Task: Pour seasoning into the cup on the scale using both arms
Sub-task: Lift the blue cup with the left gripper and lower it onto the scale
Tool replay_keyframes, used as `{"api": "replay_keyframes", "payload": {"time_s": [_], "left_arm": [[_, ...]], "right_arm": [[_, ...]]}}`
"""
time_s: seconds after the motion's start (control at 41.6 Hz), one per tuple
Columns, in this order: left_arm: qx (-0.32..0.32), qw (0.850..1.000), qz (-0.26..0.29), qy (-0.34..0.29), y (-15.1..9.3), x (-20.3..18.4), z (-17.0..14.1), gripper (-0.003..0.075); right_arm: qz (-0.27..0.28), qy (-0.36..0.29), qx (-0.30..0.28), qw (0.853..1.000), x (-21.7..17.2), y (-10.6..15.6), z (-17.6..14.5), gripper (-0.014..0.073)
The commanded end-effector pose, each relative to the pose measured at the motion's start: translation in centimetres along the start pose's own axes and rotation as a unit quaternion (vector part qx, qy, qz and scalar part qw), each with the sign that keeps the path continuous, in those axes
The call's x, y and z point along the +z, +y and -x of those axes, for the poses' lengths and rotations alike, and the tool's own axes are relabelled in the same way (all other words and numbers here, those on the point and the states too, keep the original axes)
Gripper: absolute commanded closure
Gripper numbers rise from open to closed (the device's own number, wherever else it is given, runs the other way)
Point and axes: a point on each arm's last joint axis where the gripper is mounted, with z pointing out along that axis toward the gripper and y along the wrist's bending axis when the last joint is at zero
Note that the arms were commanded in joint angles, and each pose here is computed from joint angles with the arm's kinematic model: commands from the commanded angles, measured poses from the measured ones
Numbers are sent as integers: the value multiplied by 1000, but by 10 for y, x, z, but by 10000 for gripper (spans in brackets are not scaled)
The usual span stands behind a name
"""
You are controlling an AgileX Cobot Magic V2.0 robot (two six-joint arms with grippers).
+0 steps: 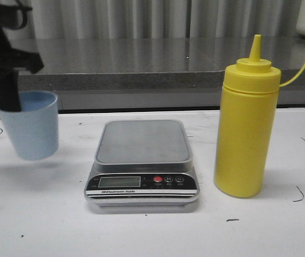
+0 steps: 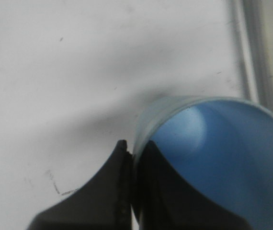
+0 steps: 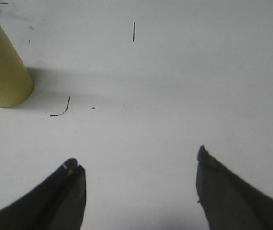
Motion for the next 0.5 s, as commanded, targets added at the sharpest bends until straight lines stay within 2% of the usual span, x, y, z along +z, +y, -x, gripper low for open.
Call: {"api": "replay_keyframes", "payload": {"time_s": [0.0,0.216,0.481], "left_arm": [[32,997,-12,-63,-26,-46,19,741],[90,991,-26,-96,-69,-55,50,741],[112,990,-39,-80,-104,-26,79,741]], "right_arm": [[-5,-34,-6,999,-4,-1,12,83],[-5,-34,-6,999,-4,-1,12,83],[-5,-34,-6,999,-4,-1,12,83]]}}
